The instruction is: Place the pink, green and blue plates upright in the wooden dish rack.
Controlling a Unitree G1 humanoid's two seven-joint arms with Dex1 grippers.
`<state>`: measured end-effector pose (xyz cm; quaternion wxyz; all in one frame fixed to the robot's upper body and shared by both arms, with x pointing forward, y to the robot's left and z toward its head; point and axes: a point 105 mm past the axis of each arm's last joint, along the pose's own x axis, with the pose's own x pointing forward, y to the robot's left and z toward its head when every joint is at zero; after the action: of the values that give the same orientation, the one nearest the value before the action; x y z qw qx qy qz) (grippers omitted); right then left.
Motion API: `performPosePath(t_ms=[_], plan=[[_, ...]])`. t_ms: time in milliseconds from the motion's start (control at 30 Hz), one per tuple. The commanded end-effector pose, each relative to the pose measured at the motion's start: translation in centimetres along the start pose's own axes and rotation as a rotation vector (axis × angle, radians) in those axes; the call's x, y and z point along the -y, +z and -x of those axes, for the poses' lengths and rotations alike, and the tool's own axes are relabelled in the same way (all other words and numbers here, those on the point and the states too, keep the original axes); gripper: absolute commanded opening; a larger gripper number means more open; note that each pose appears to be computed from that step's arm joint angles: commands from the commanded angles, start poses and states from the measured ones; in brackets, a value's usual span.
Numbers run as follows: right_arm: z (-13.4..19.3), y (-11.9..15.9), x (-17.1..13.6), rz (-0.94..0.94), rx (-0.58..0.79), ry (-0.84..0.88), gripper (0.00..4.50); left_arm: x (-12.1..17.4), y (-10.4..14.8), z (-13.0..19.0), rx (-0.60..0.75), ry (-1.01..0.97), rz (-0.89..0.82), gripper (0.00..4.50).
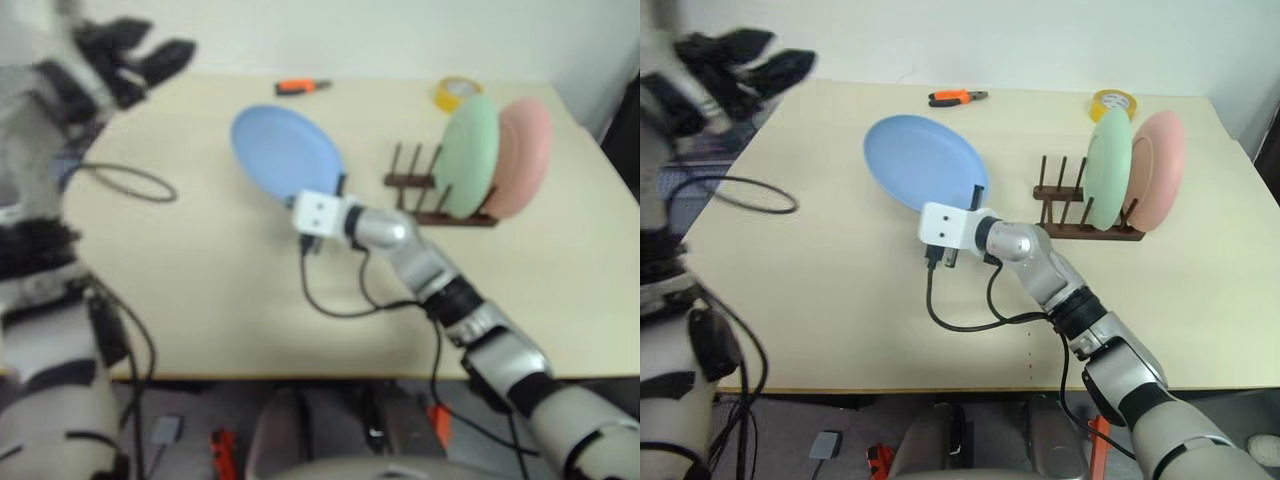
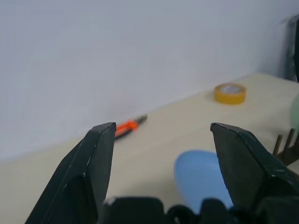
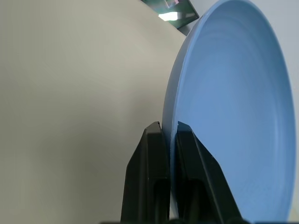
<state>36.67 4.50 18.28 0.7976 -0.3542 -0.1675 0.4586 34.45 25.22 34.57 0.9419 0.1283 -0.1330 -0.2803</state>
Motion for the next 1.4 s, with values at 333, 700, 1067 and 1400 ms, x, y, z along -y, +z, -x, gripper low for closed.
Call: performPosePath(t_ms=[333,700,1067,1400], plan=[[9.7,10.2,14.2,-0.585,0.520,-0.236,0.00,3.4,-4.7,4.4,-0.013,-0.131,0.043,3.54],[14.5,4.4,15.8,-0.891,0.292,-0.335,0.00,6.6,-7.4,2.9,-0.066,-0.260,0.109,3.54],[15.4,1.7,14.9,-0.958,0.187,-0.386,0.00,7.7,-8.5,2.4,-0.100,-0.289,0.133,3.54],[16.0,-0.1,13.6,-1.015,0.140,-0.398,0.00,7.7,-8.8,2.5,-0.113,-0.283,0.146,3.54]])
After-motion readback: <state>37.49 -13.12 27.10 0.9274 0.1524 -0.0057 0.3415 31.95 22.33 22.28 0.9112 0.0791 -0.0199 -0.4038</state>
